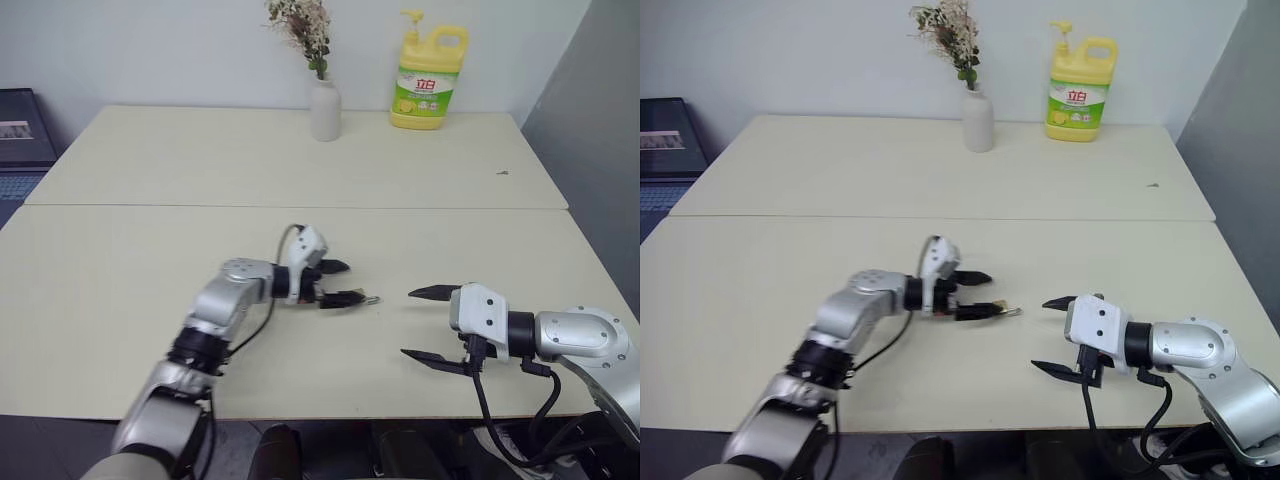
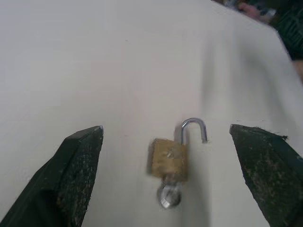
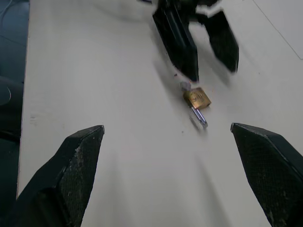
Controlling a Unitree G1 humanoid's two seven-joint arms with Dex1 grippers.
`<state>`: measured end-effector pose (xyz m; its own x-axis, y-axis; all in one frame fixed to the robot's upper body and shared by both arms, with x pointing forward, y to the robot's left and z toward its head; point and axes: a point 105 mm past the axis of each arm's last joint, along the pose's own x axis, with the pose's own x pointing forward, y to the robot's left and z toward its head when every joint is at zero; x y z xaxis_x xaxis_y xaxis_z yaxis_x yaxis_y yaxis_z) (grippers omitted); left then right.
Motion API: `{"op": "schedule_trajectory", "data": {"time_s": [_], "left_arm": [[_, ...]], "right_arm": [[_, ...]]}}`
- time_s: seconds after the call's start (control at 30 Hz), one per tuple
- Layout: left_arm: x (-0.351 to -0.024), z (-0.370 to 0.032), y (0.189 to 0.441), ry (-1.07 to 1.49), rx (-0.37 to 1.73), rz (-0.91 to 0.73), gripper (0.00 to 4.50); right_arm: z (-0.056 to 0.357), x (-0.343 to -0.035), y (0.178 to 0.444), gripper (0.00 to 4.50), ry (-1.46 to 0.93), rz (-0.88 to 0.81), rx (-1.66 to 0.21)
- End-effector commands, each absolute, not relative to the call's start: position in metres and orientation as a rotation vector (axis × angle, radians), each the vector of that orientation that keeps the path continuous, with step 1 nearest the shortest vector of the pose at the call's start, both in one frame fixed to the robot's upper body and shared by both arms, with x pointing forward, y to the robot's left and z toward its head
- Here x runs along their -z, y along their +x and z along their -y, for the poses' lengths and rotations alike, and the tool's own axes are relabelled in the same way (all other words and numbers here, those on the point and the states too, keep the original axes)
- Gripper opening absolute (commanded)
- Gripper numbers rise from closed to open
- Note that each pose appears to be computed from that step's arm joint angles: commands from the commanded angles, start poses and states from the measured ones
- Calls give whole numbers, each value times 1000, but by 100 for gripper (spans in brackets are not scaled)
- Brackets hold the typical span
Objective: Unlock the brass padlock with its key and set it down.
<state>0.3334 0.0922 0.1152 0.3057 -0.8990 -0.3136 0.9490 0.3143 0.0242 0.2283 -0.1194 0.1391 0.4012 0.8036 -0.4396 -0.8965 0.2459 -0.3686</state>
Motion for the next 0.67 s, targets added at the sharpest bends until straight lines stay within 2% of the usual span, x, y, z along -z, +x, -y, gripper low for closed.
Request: {"op": "schedule_trajectory", "data": {"time_s": [0.03, 0.3, 0.53, 0.67], "left_arm": [[-143, -115, 321, 344, 1221, -168, 445], [-155, -157, 289, 498, 1120, -166, 445], [-149, -165, 269, 472, 1078, -194, 445], [-142, -168, 266, 497, 1062, -200, 445]], "right_arm": [[119, -146, 229, 450, -645, -136, -1147], [128, -142, 242, 450, -627, -150, -1106], [134, -139, 250, 450, -596, -155, -1117], [135, -139, 254, 450, -601, -146, -1133]]}}
